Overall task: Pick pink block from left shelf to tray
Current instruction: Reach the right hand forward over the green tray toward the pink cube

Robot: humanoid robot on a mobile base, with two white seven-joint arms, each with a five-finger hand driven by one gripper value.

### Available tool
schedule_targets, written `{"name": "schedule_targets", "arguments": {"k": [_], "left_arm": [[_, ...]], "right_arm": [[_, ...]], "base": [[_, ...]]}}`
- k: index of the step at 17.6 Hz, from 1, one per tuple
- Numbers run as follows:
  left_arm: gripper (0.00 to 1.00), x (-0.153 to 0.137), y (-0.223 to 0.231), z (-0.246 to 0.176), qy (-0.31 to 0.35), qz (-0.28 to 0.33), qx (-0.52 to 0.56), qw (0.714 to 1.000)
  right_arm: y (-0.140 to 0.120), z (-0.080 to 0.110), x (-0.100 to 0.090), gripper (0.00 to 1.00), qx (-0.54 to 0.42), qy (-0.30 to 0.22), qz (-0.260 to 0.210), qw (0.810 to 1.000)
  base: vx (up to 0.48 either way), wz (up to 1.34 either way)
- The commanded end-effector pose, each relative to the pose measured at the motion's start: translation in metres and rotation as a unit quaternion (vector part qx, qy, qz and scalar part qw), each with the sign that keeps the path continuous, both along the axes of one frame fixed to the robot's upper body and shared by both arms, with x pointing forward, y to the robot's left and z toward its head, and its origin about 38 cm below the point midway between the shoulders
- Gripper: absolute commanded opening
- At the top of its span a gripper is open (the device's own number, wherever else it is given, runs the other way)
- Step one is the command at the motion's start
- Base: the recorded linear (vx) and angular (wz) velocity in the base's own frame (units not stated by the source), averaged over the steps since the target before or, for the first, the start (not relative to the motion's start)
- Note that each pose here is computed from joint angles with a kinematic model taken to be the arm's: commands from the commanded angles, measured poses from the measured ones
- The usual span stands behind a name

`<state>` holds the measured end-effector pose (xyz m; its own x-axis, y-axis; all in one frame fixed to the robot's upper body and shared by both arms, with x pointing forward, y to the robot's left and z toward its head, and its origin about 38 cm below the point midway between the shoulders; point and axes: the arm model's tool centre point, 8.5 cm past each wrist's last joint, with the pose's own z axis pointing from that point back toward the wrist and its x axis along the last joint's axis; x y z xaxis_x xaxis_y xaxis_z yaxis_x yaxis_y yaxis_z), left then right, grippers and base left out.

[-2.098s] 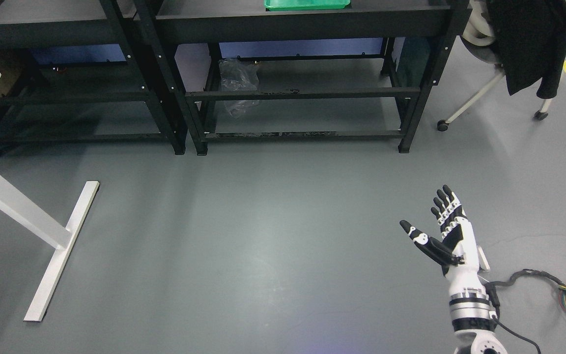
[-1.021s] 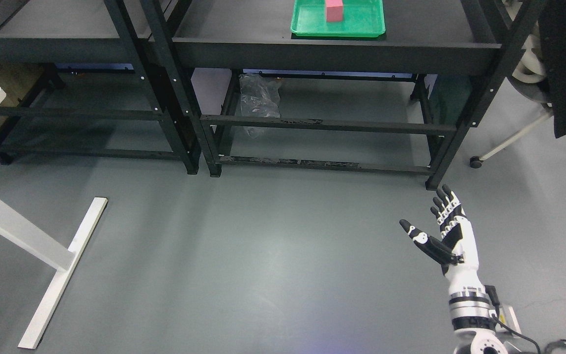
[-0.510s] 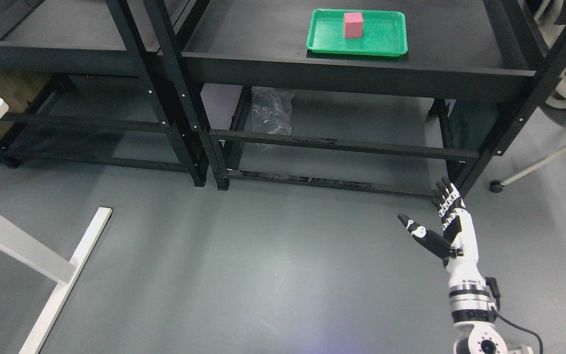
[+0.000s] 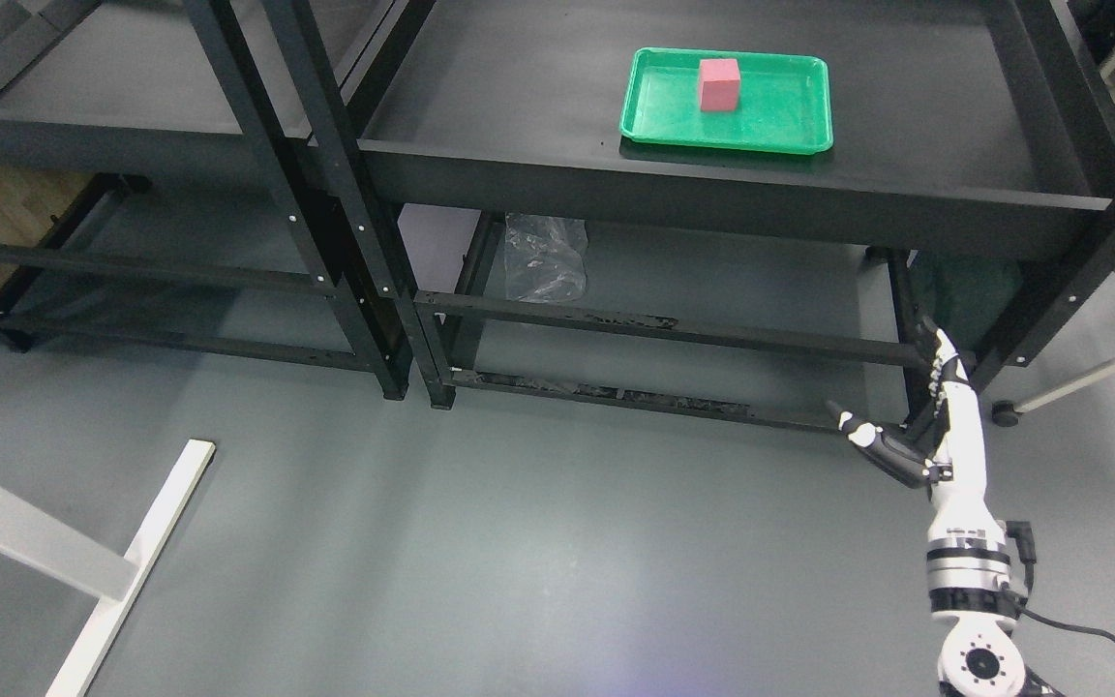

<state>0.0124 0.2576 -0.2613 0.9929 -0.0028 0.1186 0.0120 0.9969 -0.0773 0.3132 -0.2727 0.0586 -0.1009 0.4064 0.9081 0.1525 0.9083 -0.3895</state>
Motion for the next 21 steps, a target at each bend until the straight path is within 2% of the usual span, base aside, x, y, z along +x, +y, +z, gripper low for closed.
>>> {"name": "schedule_targets", "arguments": {"k": [1,3,5,6,7,8,9,12,15,21], "left_arm": [[1.0,-0.007,0.011,0.0,0.002,0.0,0.008,1.0],[1.0,-0.007,0.011,0.0,0.002,0.0,0.008,1.0],[1.0,-0.007,0.011,0.0,0.002,0.0,0.008,1.0],[1.0,-0.007,0.011,0.0,0.002,0.0,0.008,1.0],[1.0,-0.007,0.011,0.0,0.002,0.0,0.008,1.0],[1.0,-0.007,0.011,0.0,0.002,0.0,0.008,1.0],[1.0,-0.007,0.011,0.0,0.002,0.0,0.008,1.0],[1.0,-0.006,0.011,0.001,0.001,0.0,0.008,1.0],[1.0,-0.007,0.011,0.0,0.002,0.0,0.008,1.0],[1.0,-0.007,0.011,0.0,0.002,0.0,0.008,1.0]], "right_arm": [[-0.012,0.011,0.0,1.0,-0.429,-0.026,0.028,0.902],[-0.005,0.016,0.003,1.0,-0.439,-0.05,0.037,0.896],[0.008,0.012,0.005,1.0,-0.52,-0.055,0.05,0.851],[0.015,0.014,0.01,1.0,-0.563,-0.057,0.037,0.824],[0.021,0.016,0.013,1.0,-0.58,-0.058,0.016,0.812],[0.027,0.019,0.014,1.0,-0.574,-0.067,-0.013,0.816],[0.035,0.02,0.013,1.0,-0.568,-0.084,-0.015,0.819],[0.064,0.016,0.011,1.0,-0.552,-0.09,0.011,0.829],[0.09,0.007,0.012,1.0,-0.566,-0.069,0.063,0.819],[0.09,0.008,0.013,1.0,-0.546,-0.052,0.055,0.835]], "base": [[0.226,-0.02],[0.2,-0.03],[0.224,-0.04],[0.201,-0.04],[0.201,-0.04],[0.23,-0.02],[0.235,0.0],[0.216,0.01],[0.228,0.04],[0.233,0.05]]}}
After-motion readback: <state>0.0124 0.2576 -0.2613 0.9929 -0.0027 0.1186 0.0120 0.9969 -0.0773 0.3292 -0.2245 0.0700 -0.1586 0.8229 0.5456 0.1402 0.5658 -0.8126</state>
